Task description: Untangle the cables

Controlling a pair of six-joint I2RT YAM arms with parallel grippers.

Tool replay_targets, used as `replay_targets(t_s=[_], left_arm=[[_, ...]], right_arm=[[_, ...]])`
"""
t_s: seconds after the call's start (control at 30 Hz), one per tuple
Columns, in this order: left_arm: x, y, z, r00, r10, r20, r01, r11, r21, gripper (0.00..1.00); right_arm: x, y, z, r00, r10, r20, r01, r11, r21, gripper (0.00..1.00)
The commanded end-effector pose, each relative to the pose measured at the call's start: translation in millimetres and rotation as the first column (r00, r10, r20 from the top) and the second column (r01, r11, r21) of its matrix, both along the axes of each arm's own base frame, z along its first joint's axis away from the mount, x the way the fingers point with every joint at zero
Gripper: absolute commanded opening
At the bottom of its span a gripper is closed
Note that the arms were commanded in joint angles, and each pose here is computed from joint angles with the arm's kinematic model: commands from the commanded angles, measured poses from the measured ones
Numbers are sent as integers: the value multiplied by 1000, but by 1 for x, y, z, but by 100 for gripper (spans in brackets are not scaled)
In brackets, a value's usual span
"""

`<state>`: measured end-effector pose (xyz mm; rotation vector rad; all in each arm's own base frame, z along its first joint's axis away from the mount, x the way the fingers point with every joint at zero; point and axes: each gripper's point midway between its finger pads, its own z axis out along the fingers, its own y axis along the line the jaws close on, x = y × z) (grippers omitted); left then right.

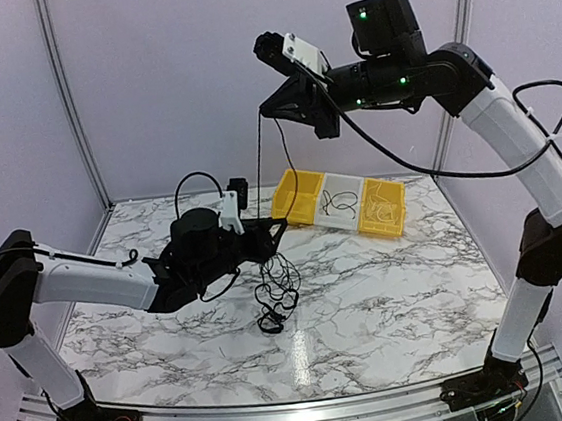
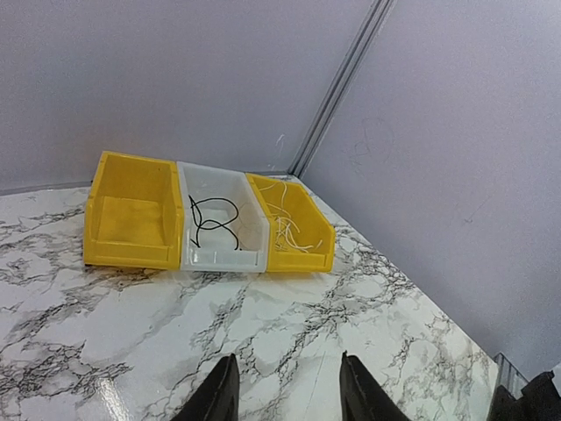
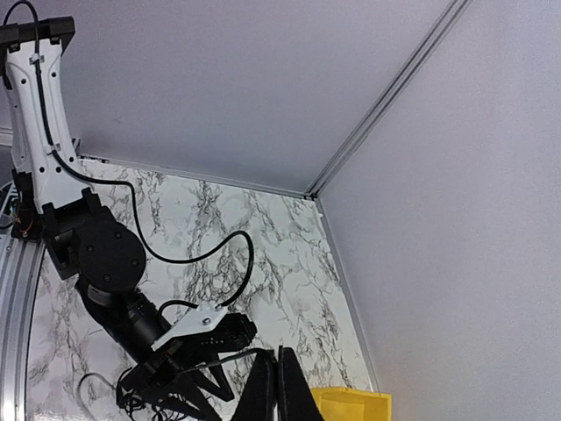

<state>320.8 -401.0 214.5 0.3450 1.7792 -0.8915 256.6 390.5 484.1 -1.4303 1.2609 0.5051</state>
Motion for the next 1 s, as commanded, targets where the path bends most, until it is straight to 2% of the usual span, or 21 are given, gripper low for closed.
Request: replay_targets(t_s=[0.0, 0.07, 0.13, 0.27, 0.37, 0.53, 0.97], left_arm=[[-22, 47, -142, 969, 69, -238, 21, 933, 360, 48], [-26, 46, -135, 973, 49, -224, 35, 935, 354, 54], [-26, 42, -103, 988, 36, -151, 15, 945, 325, 57], [-28, 34, -22, 999, 22, 27, -28, 967, 251, 64], [-28, 40, 9, 996, 36, 81, -53, 974, 221, 66], [-34, 57, 13, 995, 52, 85, -72, 965, 252, 66], [-50, 98, 34, 989, 144, 27, -146, 978, 149, 69]], right_arm=[[-41, -71, 212, 899, -197, 391, -62, 827, 559, 0], [-34, -81, 223, 867, -276, 415, -25, 808, 589, 0], [-15, -80, 210, 850, -316, 422, 34, 831, 555, 0], [36, -75, 146, 902, -324, 284, 170, 873, 456, 0], [60, -81, 108, 911, -347, 223, 231, 877, 421, 0], [95, -92, 80, 907, -392, 153, 310, 868, 387, 0], [182, -138, 7, 856, -515, 40, 483, 826, 291, 0]])
